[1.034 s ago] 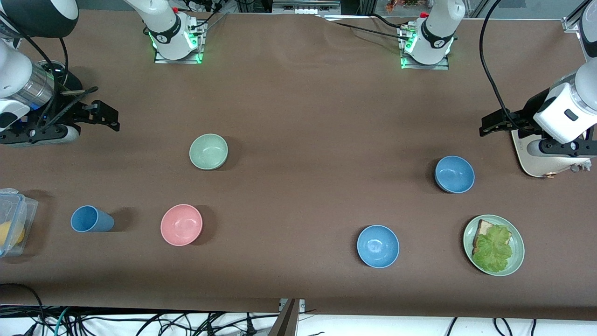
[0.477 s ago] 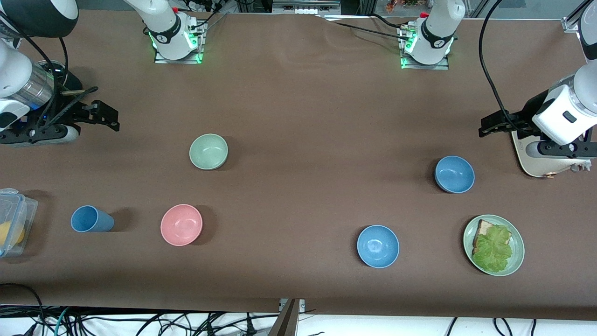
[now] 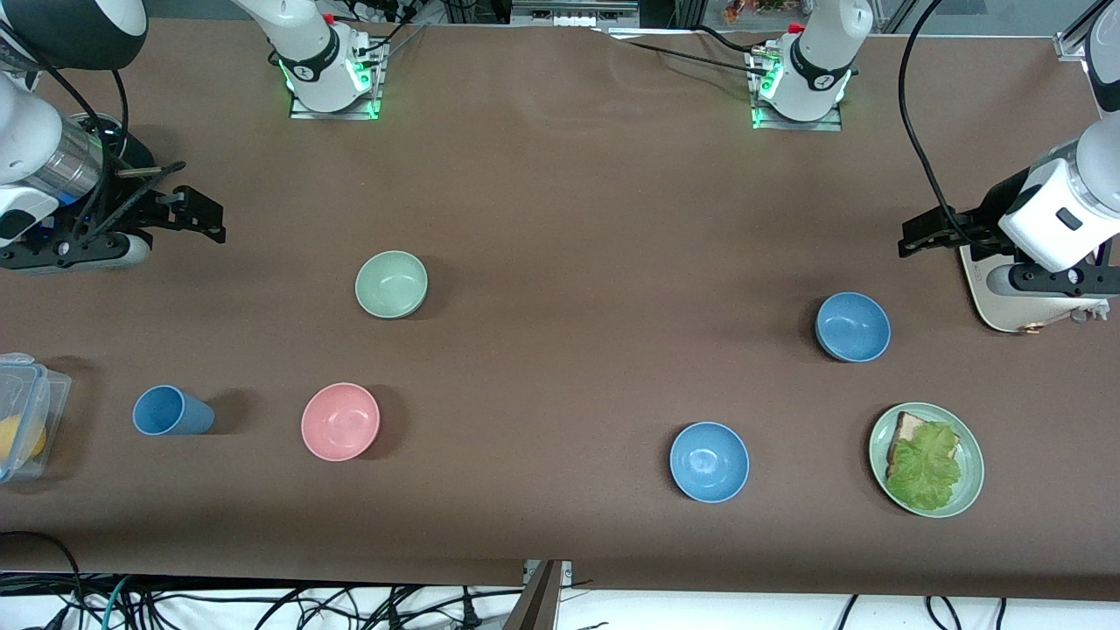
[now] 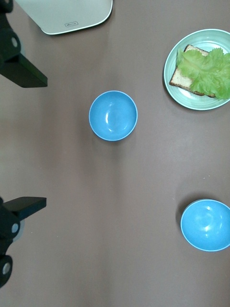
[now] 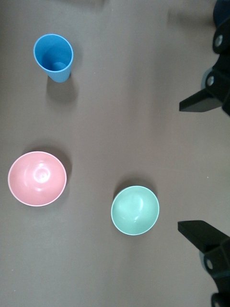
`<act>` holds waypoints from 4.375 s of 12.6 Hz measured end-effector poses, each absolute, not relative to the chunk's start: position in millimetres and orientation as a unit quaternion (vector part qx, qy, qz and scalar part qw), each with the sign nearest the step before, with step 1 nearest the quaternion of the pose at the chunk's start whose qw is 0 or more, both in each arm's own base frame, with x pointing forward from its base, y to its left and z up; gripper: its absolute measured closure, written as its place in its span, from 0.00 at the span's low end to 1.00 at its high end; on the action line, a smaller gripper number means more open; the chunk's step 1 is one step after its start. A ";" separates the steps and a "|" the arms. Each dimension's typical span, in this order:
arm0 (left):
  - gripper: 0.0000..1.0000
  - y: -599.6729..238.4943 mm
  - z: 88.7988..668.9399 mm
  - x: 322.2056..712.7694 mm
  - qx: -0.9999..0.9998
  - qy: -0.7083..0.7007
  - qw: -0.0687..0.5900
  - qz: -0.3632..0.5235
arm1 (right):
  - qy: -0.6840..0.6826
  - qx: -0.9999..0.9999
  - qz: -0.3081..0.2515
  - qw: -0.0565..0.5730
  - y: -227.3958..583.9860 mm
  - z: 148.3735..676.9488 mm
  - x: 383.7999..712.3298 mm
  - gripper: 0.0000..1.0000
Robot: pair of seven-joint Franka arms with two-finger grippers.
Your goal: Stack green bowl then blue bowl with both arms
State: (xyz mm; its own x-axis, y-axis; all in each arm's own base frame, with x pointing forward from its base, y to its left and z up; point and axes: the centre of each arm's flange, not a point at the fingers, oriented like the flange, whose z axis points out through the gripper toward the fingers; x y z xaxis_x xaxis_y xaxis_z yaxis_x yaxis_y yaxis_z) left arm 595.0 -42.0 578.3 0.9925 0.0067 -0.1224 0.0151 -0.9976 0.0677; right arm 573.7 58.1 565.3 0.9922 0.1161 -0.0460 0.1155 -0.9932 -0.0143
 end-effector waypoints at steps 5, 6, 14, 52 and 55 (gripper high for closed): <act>0.00 -42.0 578.7 595.1 0.998 0.005 0.034 -0.061 | -0.058 -0.998 0.031 0.006 58.5 563.6 572.3 0.00; 0.00 -42.0 578.7 595.1 0.998 0.005 0.034 -0.061 | -0.058 -0.998 0.031 0.006 58.5 563.6 572.2 0.00; 0.00 -42.0 578.9 595.4 0.998 0.005 0.034 -0.060 | -0.060 -0.998 0.034 0.006 60.8 561.6 571.5 0.00; 0.00 -42.0 575.4 597.6 0.997 0.006 0.034 -0.063 | 0.001 -0.999 -0.008 0.031 125.6 294.3 496.9 0.00; 0.00 -42.2 575.7 597.7 0.997 0.005 0.034 -0.063 | -0.001 -0.999 -0.008 0.037 171.0 254.6 475.3 0.01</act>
